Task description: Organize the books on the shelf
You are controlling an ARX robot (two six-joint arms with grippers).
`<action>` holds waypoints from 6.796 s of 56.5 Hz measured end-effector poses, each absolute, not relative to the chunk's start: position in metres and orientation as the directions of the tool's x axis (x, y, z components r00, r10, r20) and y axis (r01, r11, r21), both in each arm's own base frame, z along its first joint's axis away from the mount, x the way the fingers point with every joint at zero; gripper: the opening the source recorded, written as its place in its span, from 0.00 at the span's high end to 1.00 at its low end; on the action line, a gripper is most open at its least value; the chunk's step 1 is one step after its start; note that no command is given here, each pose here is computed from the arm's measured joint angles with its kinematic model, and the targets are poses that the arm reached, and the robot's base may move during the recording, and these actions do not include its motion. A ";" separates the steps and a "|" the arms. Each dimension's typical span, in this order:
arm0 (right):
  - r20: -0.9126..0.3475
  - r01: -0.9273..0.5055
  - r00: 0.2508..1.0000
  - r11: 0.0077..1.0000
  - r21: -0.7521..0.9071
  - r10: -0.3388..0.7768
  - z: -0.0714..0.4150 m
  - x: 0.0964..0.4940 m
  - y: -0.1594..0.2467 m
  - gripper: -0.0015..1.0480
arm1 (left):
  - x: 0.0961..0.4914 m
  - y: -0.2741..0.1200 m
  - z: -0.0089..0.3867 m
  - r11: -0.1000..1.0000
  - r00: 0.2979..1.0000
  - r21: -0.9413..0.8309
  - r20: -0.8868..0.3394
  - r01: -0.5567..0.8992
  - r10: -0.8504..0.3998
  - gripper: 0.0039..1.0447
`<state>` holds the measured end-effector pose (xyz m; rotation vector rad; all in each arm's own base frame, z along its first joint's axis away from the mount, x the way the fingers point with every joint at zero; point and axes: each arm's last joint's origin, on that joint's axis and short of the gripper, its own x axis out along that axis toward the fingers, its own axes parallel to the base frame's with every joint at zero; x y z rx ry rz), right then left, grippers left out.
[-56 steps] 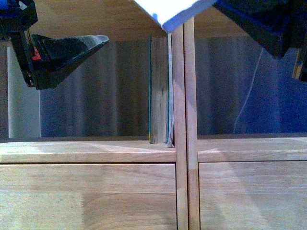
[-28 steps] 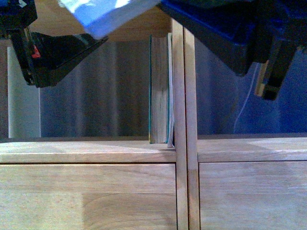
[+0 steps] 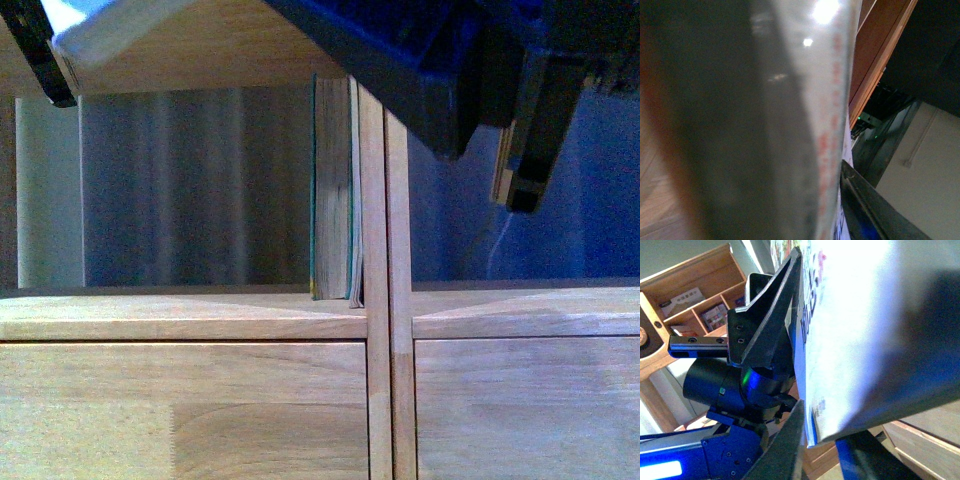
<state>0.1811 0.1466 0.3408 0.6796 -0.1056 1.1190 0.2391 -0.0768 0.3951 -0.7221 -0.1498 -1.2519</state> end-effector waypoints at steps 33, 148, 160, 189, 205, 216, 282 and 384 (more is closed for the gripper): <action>0.342 -0.748 0.657 0.525 0.407 0.671 0.325 0.161 0.018 0.07 | 0.243 -0.032 0.373 0.723 0.762 -0.254 0.312 0.643 -0.568 0.83; 0.267 -0.364 0.891 0.929 -0.066 0.368 0.307 0.098 -0.042 0.07 | 0.415 -0.182 0.335 0.962 0.950 0.219 0.227 0.165 -0.214 0.08; 0.267 -0.364 0.890 0.929 -0.067 0.368 0.307 0.098 -0.041 0.07 | 0.380 -0.160 0.347 0.958 0.924 0.162 0.267 0.238 -0.274 0.07; 0.267 -0.364 0.890 0.929 -0.066 0.368 0.307 0.098 -0.042 0.07 | 0.246 -0.079 0.347 0.895 0.849 0.129 0.283 0.427 -0.446 0.07; 0.267 -0.364 0.890 0.929 -0.066 0.368 0.307 0.098 -0.042 0.07 | 0.157 -0.026 0.334 0.918 0.873 0.060 0.290 0.393 -0.393 0.07; 0.256 -0.289 0.924 0.957 -0.022 0.285 0.309 0.099 -0.040 0.12 | 0.150 -0.020 0.303 0.999 0.999 -0.018 0.018 0.030 -0.030 0.32; -0.007 0.000 1.000 1.000 0.006 0.000 0.183 0.098 0.000 0.97 | 0.111 0.000 0.184 1.000 1.000 -0.008 0.003 0.005 -0.005 0.98; 0.004 0.000 1.000 1.000 0.004 0.000 0.167 0.097 0.000 0.07 | 0.097 0.000 0.167 1.000 1.000 -0.006 0.006 0.004 -0.004 0.07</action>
